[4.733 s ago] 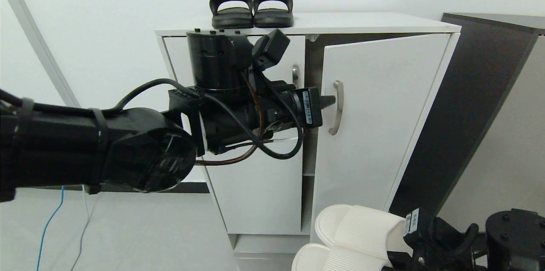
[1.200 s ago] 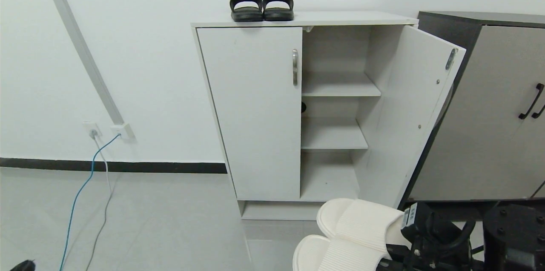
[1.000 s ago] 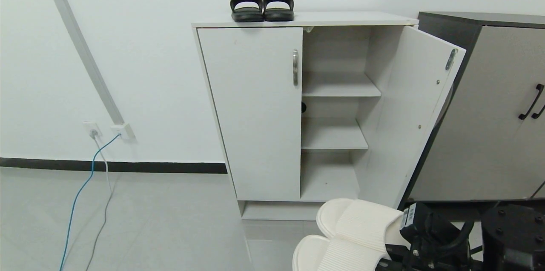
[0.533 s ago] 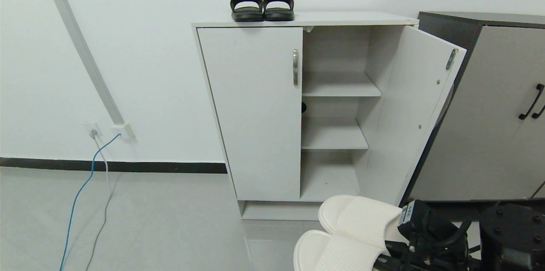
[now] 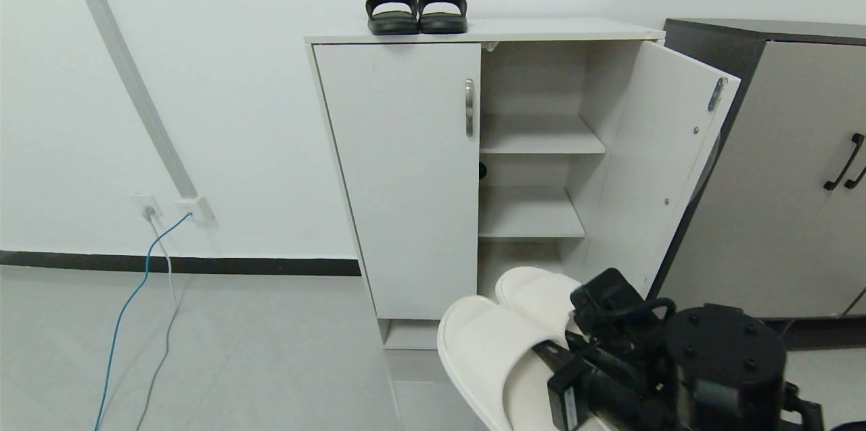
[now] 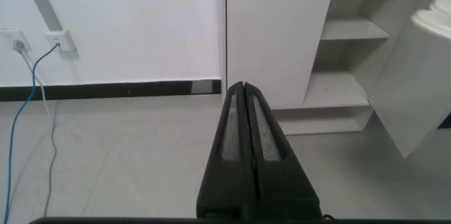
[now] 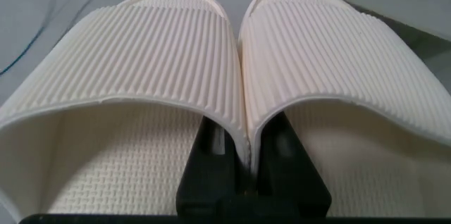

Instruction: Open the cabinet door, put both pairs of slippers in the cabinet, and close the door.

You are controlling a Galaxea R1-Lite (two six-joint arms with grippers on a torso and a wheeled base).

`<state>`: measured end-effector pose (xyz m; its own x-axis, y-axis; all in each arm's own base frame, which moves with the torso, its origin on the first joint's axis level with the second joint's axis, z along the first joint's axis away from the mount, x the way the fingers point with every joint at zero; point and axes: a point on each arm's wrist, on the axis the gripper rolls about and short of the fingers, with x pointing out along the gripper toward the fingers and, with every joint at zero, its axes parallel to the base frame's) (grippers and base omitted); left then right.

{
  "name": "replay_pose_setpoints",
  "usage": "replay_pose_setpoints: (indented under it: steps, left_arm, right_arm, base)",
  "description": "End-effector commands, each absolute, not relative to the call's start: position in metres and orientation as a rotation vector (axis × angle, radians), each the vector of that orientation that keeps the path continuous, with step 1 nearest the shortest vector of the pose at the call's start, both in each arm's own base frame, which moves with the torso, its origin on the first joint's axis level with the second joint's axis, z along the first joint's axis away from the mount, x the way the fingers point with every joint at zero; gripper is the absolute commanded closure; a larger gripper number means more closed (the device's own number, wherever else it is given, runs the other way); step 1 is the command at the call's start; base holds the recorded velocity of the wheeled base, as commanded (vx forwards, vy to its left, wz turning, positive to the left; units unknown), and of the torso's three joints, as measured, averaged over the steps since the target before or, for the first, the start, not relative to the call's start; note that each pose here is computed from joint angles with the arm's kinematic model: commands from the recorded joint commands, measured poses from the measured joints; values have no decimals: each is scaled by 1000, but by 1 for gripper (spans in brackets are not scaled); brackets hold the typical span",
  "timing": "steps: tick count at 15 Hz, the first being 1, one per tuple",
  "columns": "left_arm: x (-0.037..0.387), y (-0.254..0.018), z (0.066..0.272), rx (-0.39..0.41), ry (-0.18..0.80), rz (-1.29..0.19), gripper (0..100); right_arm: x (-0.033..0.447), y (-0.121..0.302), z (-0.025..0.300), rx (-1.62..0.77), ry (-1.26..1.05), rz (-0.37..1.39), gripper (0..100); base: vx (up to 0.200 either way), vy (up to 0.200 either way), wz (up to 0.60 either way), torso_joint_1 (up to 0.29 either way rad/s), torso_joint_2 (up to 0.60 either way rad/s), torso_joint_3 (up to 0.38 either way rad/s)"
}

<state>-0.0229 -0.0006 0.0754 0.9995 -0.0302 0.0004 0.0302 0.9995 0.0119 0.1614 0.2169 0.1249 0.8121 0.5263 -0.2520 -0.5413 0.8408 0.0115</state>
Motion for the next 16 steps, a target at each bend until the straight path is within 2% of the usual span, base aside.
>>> replay_pose_setpoints:
  steps: [1,3,5,7,10,16]
  left_arm:
    - [-23,-1,76,12,1,-31,100]
    - [-23,-1,76,12,1,-29,100]
    - [-23,-1,76,11,0,-29,100]
    - [-23,-1,76,11,1,-29,100]
    - [-23,-1,76,9,1,-29,100]
    - [-23,-1,76,9,1,-29,100]
  right_arm:
    - [177,253,111,-30,261,467,100]
    - [201,270,109,-9,250,215,100]
    - [221,272,116,20,234,95,100]
    - [240,272,113,26,232,54,100]
    - [272,282,94,32,208,15,100]
    - [312,304,100,24,139,24,100]
  base:
    - [0,0,0,0,0,0]
    - [0,-200,0,5,2,-2]
    - [0,-200,0,0,0,2]
    - [0,-200,0,0,5,0]
    - [0,0,0,0,0,0]
    - [0,0,0,0,0,0]
